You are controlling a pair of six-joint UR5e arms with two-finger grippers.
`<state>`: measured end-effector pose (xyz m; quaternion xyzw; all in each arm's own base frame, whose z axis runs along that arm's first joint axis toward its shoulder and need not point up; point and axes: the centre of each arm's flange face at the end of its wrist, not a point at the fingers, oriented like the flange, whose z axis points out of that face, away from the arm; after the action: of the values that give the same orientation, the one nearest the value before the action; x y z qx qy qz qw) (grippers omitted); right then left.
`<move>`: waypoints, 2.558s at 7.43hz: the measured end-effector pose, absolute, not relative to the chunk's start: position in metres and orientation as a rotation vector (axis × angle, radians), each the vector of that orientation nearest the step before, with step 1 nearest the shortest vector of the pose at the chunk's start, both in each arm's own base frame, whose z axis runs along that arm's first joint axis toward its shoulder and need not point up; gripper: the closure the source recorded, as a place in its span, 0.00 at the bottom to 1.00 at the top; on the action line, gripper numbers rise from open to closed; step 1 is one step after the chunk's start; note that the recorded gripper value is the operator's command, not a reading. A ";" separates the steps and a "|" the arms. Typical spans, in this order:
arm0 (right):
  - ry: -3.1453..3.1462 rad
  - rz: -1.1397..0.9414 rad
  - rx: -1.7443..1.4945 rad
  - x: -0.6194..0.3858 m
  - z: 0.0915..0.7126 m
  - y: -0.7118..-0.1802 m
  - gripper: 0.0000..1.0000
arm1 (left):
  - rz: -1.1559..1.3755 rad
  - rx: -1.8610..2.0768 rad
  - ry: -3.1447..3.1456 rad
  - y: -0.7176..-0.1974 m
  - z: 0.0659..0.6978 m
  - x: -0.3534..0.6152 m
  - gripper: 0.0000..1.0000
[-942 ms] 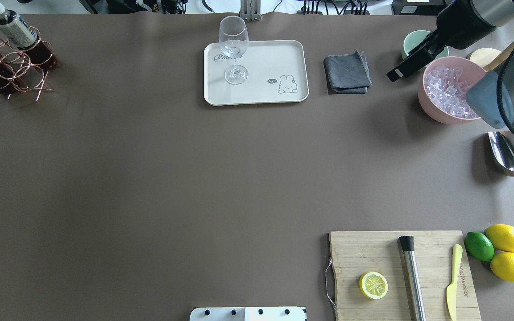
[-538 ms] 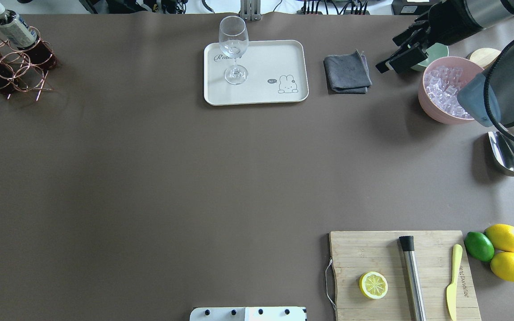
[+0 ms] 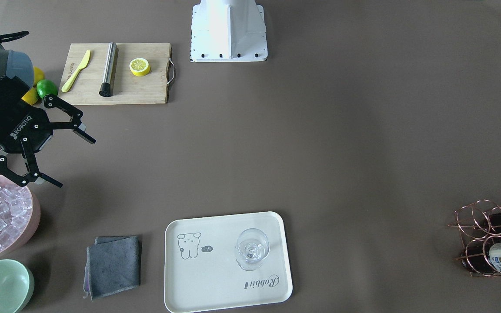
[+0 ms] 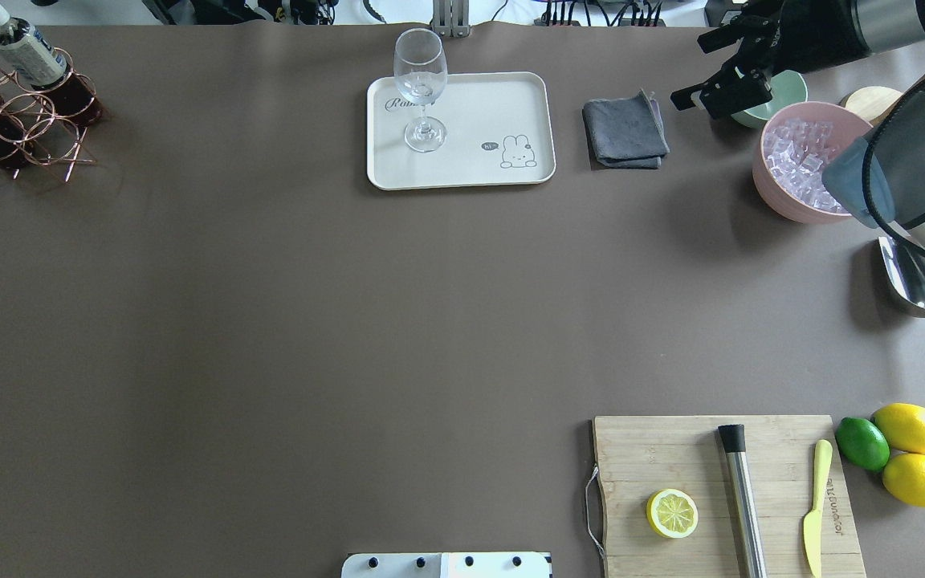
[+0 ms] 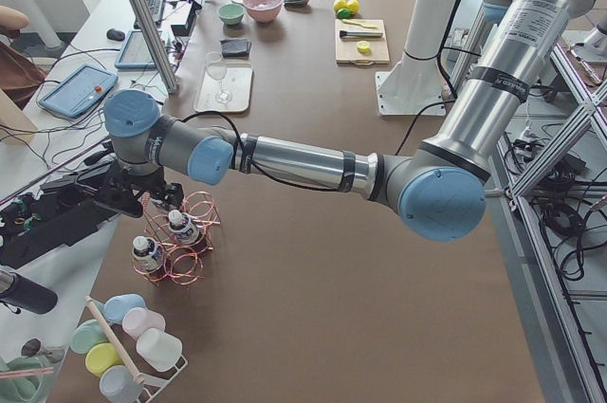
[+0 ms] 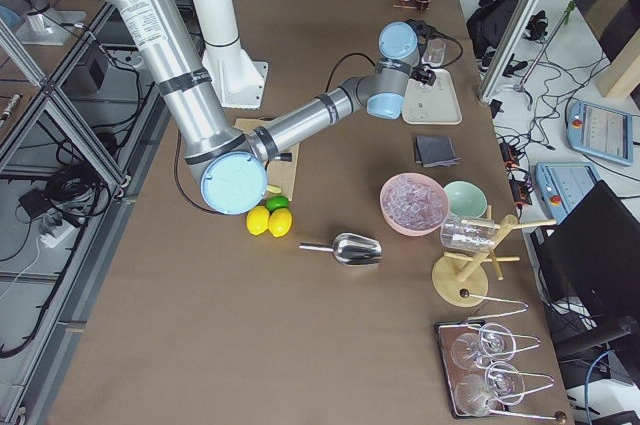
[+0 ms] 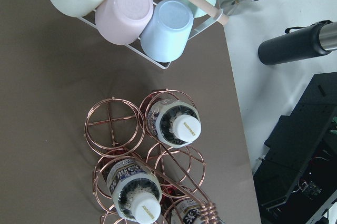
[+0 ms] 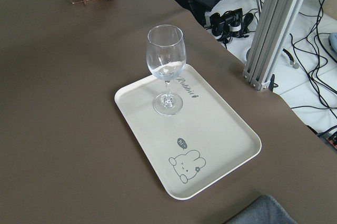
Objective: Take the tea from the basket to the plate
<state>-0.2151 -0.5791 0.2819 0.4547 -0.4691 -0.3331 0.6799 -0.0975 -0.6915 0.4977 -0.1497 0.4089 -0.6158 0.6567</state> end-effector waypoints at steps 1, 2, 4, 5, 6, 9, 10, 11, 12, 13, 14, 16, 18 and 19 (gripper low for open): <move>-1.076 -0.732 1.083 -0.215 0.292 -0.580 0.01 | -1.405 -0.353 0.925 -0.696 0.494 -0.087 0.02; -1.111 -0.712 1.141 -0.216 0.307 -0.581 0.01 | -1.413 -0.366 0.925 -0.701 0.491 -0.076 0.02; -1.207 -0.646 1.259 -0.234 0.349 -0.575 0.01 | -1.448 -0.379 0.920 -0.718 0.487 -0.064 0.03; -1.274 -0.622 1.285 -0.248 0.363 -0.563 0.01 | -1.468 -0.365 0.908 -0.722 0.488 -0.058 0.03; -1.336 -0.625 1.307 -0.259 0.368 -0.548 0.01 | -1.480 -0.360 0.897 -0.724 0.492 -0.054 0.04; -1.442 -0.732 1.309 -0.271 0.374 -0.510 0.01 | -1.504 -0.387 0.877 -0.722 0.506 -0.045 0.35; -1.458 -0.765 1.291 -0.274 0.376 -0.504 0.01 | -1.516 -0.398 0.876 -0.722 0.507 -0.042 0.41; -1.467 -0.782 1.283 -0.278 0.375 -0.501 0.01 | -1.523 -0.403 0.880 -0.722 0.506 -0.038 0.50; -1.473 -0.791 1.280 -0.280 0.375 -0.499 0.01 | -1.532 -0.407 0.886 -0.722 0.504 -0.036 0.78; -1.478 -0.797 1.278 -0.283 0.374 -0.498 0.01 | -1.537 -0.409 0.889 -0.722 0.502 -0.034 1.00; -1.481 -0.801 1.277 -0.285 0.373 -0.497 0.01 | -1.538 -0.409 0.891 -0.722 0.501 -0.034 1.00; -1.486 -0.805 1.275 -0.289 0.372 -0.495 0.01 | -1.531 -0.403 0.894 -0.719 0.500 -0.034 1.00; -1.492 -0.810 1.281 -0.293 0.366 -0.496 0.01 | -1.528 -0.396 0.915 -0.716 0.484 -0.043 1.00; -1.493 -0.811 1.281 -0.294 0.365 -0.496 0.01 | -1.529 -0.413 0.944 -0.705 0.461 -0.055 1.00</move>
<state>-0.2940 -0.4960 0.3654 0.5263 -0.6135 -0.3333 0.4854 -0.0554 -0.7052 0.4610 -0.1785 0.4079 -0.6607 0.6044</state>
